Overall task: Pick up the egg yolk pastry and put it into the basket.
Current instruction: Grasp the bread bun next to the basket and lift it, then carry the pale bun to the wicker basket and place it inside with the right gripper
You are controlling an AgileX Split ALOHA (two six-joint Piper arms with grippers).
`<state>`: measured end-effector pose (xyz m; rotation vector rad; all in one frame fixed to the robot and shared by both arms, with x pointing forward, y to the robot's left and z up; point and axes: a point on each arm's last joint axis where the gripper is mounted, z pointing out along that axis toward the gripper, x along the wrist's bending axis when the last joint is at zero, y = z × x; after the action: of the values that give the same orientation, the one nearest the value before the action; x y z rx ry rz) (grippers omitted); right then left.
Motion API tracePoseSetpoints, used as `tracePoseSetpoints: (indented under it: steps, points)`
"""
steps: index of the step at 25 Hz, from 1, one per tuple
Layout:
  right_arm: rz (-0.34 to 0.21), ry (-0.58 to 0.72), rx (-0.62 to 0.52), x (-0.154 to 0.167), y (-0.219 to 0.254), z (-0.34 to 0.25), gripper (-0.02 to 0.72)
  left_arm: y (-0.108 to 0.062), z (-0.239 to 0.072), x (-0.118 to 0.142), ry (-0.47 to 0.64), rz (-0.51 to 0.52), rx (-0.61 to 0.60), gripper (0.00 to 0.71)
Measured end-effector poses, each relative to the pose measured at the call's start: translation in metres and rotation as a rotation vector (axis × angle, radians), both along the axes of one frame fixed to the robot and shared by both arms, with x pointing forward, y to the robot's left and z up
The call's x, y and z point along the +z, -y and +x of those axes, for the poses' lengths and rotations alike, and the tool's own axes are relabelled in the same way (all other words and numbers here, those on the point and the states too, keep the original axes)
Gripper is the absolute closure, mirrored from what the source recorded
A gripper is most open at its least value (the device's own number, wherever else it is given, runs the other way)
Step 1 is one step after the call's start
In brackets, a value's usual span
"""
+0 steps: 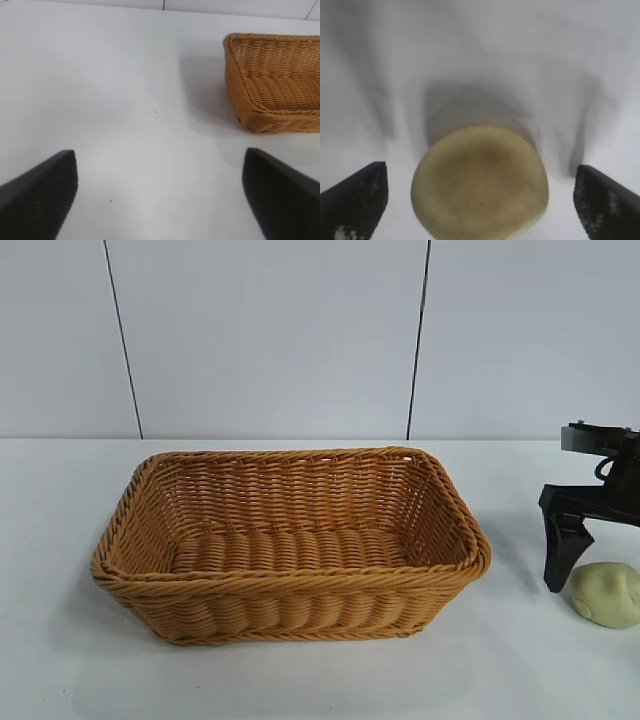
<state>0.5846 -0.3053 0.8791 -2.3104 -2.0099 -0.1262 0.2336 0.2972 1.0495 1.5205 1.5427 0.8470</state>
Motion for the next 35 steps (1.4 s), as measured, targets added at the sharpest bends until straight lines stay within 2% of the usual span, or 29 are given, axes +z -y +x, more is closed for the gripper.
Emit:
tracePoseSetpoints:
  steps: [1,3,6,9,16,21,27,35]
  points:
    - [0.0,-0.002,0.0,0.0,0.0,0.0,0.386,0.0,0.0,0.0,0.0,0.0,0.0,0.02]
    - [0.002,-0.003,0.0,0.002,0.0,-0.001,0.478,0.0,0.0,0.0,0.0,0.0,0.0,0.02]
    - [0.001,0.005,0.004,0.01,0.0,-0.002,0.528,0.0,0.0,0.0,0.0,0.0,0.0,0.02]
    - [0.003,0.024,0.012,0.03,0.0,-0.001,0.537,0.0,0.0,0.0,0.0,0.0,0.0,0.02]
    - [0.012,0.118,0.038,0.103,-0.001,0.02,0.536,0.0,0.0,0.0,0.0,0.0,0.0,0.02]
    - [0.014,0.178,0.051,0.139,-0.001,0.034,0.536,0.0,0.0,0.0,0.0,0.0,0.0,0.02]
    - [0.011,0.22,0.131,0.157,-0.03,0.04,0.536,0.0,0.0,0.0,0.0,0.0,0.0,0.02]
    - [0.047,0.263,0.354,0.16,-0.131,0.025,0.536,0.0,0.0,0.0,0.0,0.0,0.0,0.02]
